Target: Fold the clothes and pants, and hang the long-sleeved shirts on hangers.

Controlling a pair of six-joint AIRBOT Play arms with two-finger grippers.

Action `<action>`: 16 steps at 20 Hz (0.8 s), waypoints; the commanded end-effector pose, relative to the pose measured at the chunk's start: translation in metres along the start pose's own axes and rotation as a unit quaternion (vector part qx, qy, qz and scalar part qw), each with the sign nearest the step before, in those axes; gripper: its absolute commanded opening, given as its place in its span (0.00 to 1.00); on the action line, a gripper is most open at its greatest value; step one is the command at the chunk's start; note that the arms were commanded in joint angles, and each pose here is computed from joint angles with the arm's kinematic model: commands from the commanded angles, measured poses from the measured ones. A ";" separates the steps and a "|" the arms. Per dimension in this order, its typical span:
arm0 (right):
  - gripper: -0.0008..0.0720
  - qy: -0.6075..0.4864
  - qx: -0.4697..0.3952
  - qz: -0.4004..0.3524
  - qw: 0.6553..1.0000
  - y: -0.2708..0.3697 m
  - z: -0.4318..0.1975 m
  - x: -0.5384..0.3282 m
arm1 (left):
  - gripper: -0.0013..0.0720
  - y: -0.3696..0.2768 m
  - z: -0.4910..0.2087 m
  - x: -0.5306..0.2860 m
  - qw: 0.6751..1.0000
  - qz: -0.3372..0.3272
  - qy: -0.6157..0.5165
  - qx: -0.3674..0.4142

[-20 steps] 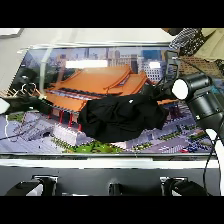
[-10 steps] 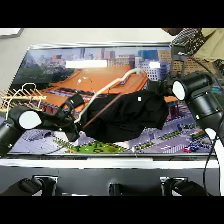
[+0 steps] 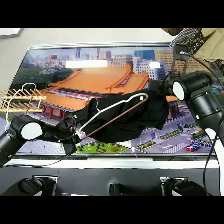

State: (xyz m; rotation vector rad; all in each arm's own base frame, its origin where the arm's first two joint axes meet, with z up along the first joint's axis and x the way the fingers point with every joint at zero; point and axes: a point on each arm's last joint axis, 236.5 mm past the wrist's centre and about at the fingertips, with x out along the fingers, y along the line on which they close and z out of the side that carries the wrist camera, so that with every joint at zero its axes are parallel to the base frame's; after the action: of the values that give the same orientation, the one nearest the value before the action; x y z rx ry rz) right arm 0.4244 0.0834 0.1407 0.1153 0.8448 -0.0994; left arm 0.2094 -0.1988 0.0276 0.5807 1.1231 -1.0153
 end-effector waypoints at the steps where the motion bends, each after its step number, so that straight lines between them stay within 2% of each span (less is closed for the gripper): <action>1: 0.07 -0.006 0.006 0.012 1.000 0.006 0.003 0.000 | 0.06 0.005 -0.002 0.003 1.000 0.011 0.001 0.020; 7: 0.07 0.016 -0.012 0.068 0.997 0.031 -0.008 -0.004 | 0.06 0.028 0.015 0.024 0.999 0.037 -0.021 0.014; 16: 0.07 -0.003 -0.013 0.081 0.997 0.030 -0.002 -0.030 | 0.06 0.044 0.018 0.044 0.998 0.042 -0.015 0.032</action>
State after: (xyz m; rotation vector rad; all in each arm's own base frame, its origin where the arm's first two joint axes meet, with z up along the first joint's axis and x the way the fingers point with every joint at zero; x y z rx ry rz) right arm 0.4128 0.1132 0.1568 0.1570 0.8361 0.0486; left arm 0.2523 -0.2099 -0.0091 0.6473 1.0556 -0.9922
